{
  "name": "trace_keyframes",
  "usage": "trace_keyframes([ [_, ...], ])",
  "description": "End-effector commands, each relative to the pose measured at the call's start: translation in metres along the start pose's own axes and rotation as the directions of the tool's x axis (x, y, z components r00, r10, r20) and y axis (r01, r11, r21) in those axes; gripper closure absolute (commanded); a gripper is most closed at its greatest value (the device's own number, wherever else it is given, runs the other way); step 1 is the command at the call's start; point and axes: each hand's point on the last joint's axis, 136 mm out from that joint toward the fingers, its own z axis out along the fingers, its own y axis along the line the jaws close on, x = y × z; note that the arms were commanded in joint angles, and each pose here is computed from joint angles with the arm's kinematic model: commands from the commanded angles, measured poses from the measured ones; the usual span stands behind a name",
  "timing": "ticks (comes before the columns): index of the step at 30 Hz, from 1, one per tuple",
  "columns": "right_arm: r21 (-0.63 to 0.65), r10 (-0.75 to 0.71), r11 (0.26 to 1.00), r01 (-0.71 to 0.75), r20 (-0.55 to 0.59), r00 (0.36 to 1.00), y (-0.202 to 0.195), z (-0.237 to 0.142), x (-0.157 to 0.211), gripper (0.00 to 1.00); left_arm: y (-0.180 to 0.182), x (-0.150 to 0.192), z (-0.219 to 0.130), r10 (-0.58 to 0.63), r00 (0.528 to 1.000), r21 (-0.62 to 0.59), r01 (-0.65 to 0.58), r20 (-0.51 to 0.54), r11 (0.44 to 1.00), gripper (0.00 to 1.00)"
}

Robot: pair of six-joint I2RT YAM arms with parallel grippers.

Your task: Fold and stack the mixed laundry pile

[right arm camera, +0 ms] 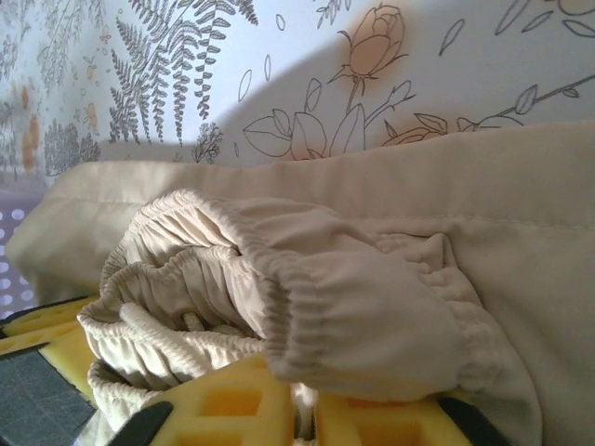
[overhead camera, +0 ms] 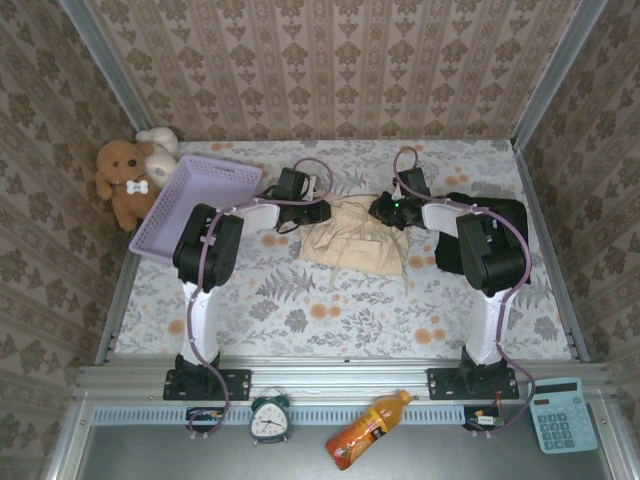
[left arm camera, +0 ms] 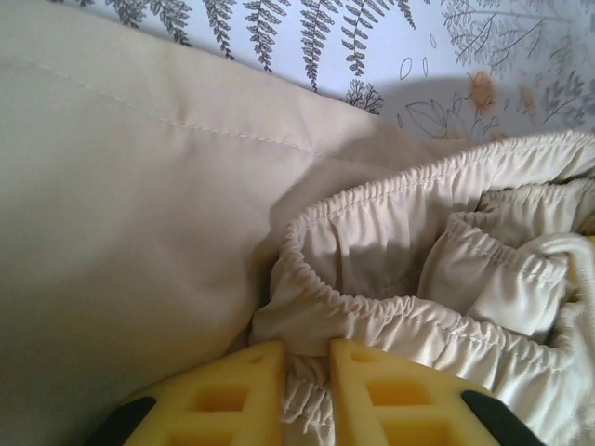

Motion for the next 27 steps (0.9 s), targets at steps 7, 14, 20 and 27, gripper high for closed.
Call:
trace_keyframes([
  [7, 0.121, -0.217, 0.969, 0.214, 0.011, 0.976, 0.011, -0.082, -0.008, 0.18, -0.036, -0.039, -0.099, 0.027, 0.995, 0.015, -0.029, 0.101, 0.999, 0.49],
  [14, 0.249, -0.301, 0.918, 0.309, -0.072, 0.951, -0.034, -0.102, 0.013, 0.04, -0.001, -0.010, -0.107, 0.121, 0.992, -0.088, -0.117, 0.041, 0.989, 0.34],
  [20, 0.229, -0.292, 0.920, 0.317, -0.138, 0.947, -0.052, -0.085, 0.035, 0.00, 0.014, 0.019, -0.079, 0.176, 0.982, -0.072, -0.180, -0.065, 0.981, 0.29],
  [27, 0.163, -0.294, 0.933, 0.322, -0.177, 0.939, -0.042, -0.061, 0.055, 0.05, 0.012, 0.038, -0.050, 0.186, 0.976, -0.025, -0.189, -0.112, 0.982, 0.33],
])
